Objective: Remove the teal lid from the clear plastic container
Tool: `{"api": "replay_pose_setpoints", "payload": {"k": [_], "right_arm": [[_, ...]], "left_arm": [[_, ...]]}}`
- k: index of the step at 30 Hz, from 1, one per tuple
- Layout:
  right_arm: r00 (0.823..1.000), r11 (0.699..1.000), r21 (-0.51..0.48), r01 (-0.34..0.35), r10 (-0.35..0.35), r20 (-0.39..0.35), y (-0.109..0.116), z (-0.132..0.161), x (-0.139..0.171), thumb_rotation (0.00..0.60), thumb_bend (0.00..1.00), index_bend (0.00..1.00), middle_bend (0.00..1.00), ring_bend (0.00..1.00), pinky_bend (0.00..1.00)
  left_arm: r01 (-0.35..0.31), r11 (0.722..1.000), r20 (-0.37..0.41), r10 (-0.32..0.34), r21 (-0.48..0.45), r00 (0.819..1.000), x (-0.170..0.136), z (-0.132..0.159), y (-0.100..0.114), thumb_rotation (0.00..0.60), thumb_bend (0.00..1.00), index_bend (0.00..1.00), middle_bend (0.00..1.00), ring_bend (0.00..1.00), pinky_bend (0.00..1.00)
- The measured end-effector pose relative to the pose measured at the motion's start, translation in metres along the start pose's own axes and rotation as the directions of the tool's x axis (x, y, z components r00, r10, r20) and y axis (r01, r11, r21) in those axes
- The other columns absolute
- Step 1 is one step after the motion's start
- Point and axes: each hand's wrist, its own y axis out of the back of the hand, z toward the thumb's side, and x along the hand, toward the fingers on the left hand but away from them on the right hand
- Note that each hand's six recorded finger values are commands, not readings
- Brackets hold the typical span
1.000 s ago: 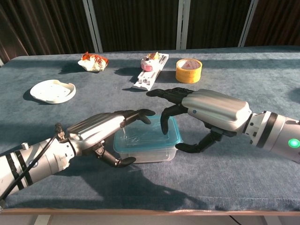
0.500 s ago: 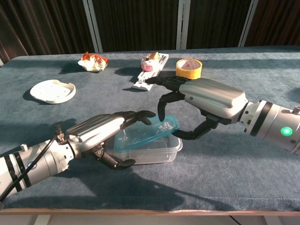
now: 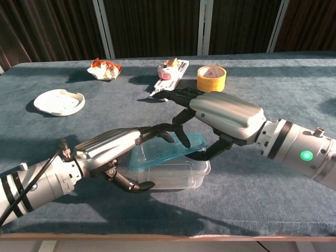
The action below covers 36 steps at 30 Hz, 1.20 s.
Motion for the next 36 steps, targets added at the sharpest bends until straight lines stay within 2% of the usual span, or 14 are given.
{"api": "replay_pose_setpoints", "payload": {"k": [2,4,6,9,15,20,25,31,36], "right_arm": [[1.0,1.0,0.001,0.019,-0.019,0.0,0.003,0.0,0.0,0.6,0.64,0.8,0.16,0.0,0.0],[0.999,0.999,0.001,0.038,-0.038,0.0,0.006,-0.001,0.0,0.6,0.65,0.8,0.17,0.0,0.0],[0.998,0.998,0.004,0.057,-0.057,-0.001,0.01,-0.001,0.0,0.6,0.65,0.8,0.17,0.0,0.0],[0.997,0.997,0.014,0.077,-0.077,-0.006,0.015,-0.002,0.001,0.6,0.64,0.8,0.17,0.0,0.0],[0.993,0.992,0.048,0.114,-0.113,-0.022,0.024,0.0,0.003,0.6,0.64,0.8,0.18,0.0,0.0],[0.989,0.986,0.078,0.145,-0.143,-0.026,0.034,-0.002,0.005,0.6,0.64,0.8,0.18,0.0,0.0],[0.984,0.97,0.165,0.178,-0.179,-0.008,0.05,-0.018,0.014,0.6,0.64,0.8,0.18,0.01,0.0],[0.975,0.936,0.313,0.16,-0.198,0.096,0.072,-0.067,0.037,0.6,0.64,0.8,0.18,0.01,0.0],[0.967,0.931,0.36,0.068,-0.15,0.206,0.067,-0.103,0.052,0.6,0.64,0.77,0.18,0.01,0.0]], "left_arm": [[-0.005,1.0,0.017,0.005,-0.016,1.0,0.0,0.001,0.001,0.6,0.28,0.0,0.15,0.1,0.18],[-0.003,1.0,0.03,0.004,-0.027,1.0,0.0,0.0,0.001,0.6,0.28,0.0,0.05,0.02,0.14],[-0.007,0.999,0.044,0.008,-0.033,0.999,0.001,0.0,0.002,0.6,0.28,0.0,0.0,0.0,0.09],[-0.034,0.999,0.062,0.036,-0.037,0.997,0.002,0.001,0.007,0.6,0.28,0.0,0.0,0.0,0.0],[-0.122,0.993,0.08,0.122,-0.012,0.989,0.005,-0.002,0.02,0.6,0.28,0.0,0.0,0.0,0.0],[-0.171,0.985,0.08,0.169,0.017,0.982,0.005,-0.006,0.028,0.6,0.28,0.0,0.0,0.0,0.0],[-0.211,0.975,0.071,0.206,0.074,0.976,-0.005,-0.015,0.043,0.6,0.28,0.0,0.0,0.0,0.0],[-0.231,0.957,-0.002,0.235,0.175,0.972,-0.038,-0.044,0.069,0.6,0.28,0.0,0.0,0.0,0.0],[-0.216,0.96,-0.115,0.239,0.18,0.964,-0.072,-0.07,0.08,0.6,0.28,0.0,0.0,0.0,0.0]]}}
